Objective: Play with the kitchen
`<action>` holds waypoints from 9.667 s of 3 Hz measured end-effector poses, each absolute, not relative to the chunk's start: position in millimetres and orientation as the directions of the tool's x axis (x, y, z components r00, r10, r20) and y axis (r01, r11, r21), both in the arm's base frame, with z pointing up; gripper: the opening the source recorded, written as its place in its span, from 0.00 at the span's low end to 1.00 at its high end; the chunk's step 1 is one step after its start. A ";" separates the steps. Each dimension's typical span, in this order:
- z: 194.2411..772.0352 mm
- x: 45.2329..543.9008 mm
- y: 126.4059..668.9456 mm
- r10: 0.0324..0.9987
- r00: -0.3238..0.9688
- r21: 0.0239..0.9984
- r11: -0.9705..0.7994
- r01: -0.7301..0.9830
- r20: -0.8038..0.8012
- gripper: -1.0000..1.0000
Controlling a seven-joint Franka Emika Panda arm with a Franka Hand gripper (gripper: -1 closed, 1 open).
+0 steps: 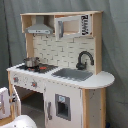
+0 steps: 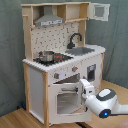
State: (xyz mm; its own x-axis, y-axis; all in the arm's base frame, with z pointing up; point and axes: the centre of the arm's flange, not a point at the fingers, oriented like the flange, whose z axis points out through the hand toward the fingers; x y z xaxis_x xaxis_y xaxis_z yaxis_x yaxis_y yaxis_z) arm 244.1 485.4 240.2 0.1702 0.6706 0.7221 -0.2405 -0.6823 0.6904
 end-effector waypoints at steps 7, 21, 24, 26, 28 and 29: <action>272.3 187.6 516.0 0.686 0.269 0.732 -0.583 -0.352 0.676 1.00; 316.3 236.4 484.4 0.795 0.335 0.862 -0.460 -0.213 0.506 1.00; 281.1 248.6 465.7 0.769 0.205 0.794 -0.564 -0.227 0.605 1.00; 267.2 264.5 460.3 0.706 0.151 0.719 -0.657 -0.227 0.692 1.00; 239.2 302.6 441.9 0.733 0.169 0.752 -0.635 -0.176 0.659 1.00; 234.6 316.9 436.6 0.738 0.174 0.758 -0.638 -0.135 0.652 1.00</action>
State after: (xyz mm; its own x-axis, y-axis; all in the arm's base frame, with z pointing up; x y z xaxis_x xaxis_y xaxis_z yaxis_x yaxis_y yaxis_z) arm 316.9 436.6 234.6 0.1745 0.7377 0.6522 -0.1348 -0.6382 0.7579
